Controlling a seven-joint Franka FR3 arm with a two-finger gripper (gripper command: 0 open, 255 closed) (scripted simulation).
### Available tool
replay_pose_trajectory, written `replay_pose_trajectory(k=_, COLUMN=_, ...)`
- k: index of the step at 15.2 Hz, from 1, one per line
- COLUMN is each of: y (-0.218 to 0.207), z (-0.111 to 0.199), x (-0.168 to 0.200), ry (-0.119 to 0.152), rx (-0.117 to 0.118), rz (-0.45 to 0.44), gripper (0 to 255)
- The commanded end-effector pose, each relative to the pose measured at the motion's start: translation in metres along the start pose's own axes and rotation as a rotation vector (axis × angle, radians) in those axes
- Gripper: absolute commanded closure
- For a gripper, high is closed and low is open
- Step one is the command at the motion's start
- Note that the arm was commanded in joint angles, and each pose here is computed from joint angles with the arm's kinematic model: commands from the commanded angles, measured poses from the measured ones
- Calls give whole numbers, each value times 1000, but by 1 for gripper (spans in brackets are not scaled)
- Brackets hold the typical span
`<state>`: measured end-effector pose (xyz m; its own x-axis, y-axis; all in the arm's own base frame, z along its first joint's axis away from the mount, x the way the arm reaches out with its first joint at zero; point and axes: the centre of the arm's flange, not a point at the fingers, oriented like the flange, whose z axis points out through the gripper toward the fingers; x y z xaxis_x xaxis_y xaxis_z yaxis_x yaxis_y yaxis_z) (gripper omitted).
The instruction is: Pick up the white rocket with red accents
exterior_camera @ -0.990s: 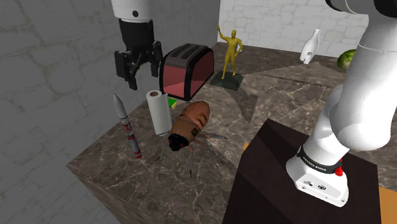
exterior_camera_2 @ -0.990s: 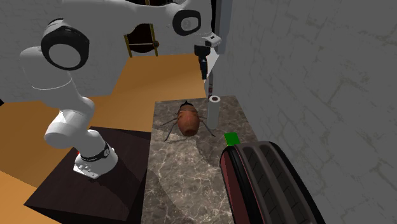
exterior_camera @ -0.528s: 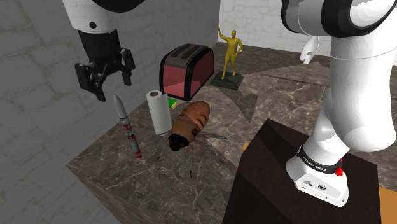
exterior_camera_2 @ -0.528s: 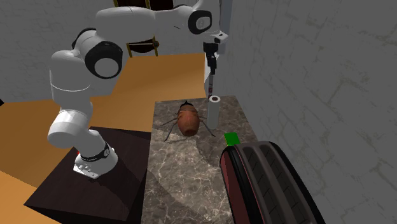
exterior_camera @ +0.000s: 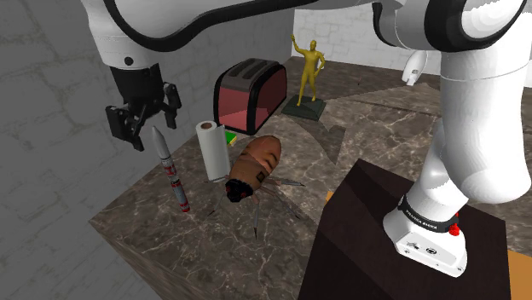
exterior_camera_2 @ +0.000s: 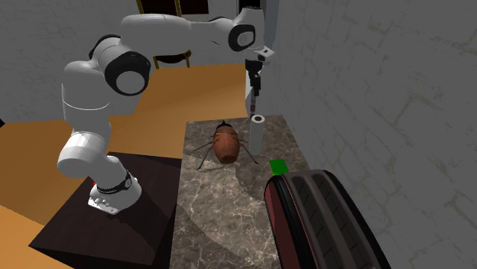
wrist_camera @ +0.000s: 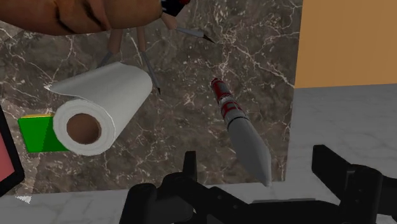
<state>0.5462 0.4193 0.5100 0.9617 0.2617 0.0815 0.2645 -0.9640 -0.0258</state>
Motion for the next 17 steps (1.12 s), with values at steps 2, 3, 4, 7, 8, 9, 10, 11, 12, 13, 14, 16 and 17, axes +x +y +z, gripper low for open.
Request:
replay_pose_trajectory(k=2, y=0, z=1, x=0, ry=1, rx=0, rz=0, gripper=255)
replay_pose_trajectory(k=3, y=0, z=1, x=0, ry=1, rx=0, rz=0, gripper=255)
replay_pose_trajectory(k=4, y=0, z=1, x=0, ry=1, rx=0, rz=0, gripper=255)
replay_pose_trajectory(k=7, y=0, z=1, x=0, ry=1, rx=0, rz=0, gripper=255)
replay_pose_trajectory(k=8, y=0, z=1, x=0, ry=1, rx=0, rz=0, gripper=255)
replay_pose_trajectory(k=9, y=0, z=1, x=0, ry=1, rx=0, rz=0, gripper=255)
replay_pose_trajectory(k=10, y=0, z=1, x=0, ry=1, rx=0, rz=0, gripper=255)
replay_pose_trajectory(k=11, y=0, z=1, x=0, ry=1, rx=0, rz=0, gripper=255)
replay_pose_trajectory(k=12, y=0, z=-4, x=0, ry=1, rx=0, rz=0, gripper=255)
replay_pose_trajectory(k=13, y=0, z=-9, x=0, ry=1, rx=0, rz=0, gripper=255)
replay_pose_trajectory(k=14, y=-1, z=-14, x=1, ry=1, rx=0, rz=0, gripper=255)
replay_pose_trajectory(k=16, y=-1, z=-25, x=2, ry=1, rx=0, rz=0, gripper=255)
replay_pose_trajectory(k=17, y=-1, z=-30, x=2, ry=1, rx=0, rz=0, gripper=255)
